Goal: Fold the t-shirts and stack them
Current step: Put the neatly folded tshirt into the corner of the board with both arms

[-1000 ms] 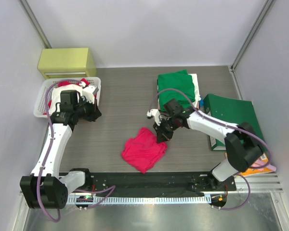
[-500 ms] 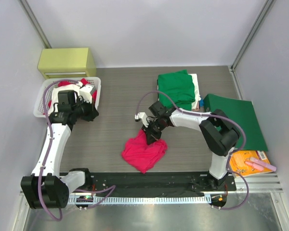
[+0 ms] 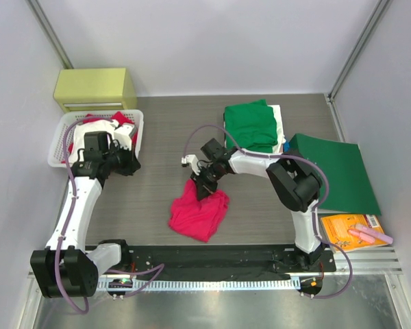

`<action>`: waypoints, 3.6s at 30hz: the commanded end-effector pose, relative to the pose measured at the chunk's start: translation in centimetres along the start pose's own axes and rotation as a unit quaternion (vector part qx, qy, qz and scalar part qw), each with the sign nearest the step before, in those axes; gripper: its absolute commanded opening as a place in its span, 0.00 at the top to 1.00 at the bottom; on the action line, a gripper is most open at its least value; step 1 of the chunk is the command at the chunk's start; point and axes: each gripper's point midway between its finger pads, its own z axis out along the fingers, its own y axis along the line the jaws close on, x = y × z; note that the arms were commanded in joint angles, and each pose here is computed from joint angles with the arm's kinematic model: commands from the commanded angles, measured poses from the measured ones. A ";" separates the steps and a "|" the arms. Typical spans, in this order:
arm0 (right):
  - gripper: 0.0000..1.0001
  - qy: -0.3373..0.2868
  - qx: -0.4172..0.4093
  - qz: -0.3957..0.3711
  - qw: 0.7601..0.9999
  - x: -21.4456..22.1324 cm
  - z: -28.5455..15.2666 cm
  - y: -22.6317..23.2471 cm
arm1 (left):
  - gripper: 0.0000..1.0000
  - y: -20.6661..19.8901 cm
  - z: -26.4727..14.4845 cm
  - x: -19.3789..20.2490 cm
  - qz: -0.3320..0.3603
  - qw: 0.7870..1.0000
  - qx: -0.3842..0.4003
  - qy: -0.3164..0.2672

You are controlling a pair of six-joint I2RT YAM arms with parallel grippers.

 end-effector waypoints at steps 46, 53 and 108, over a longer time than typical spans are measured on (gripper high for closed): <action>0.74 -0.080 0.169 -0.092 0.978 -5.4 -11.5 2.9 | 0.87 -1.3 -0.4 1.2 -0.005 0.999 0.040 0.004; 0.99 -0.071 0.190 -0.095 0.975 -2.7 -10.2 3.1 | 1.00 -0.4 -0.9 0.4 0.005 1.000 0.004 -0.029; 0.17 -0.244 0.361 0.016 0.900 -3.8 -27.1 -6.0 | 0.98 -4.7 -1.8 1.1 -0.019 0.993 0.118 -0.001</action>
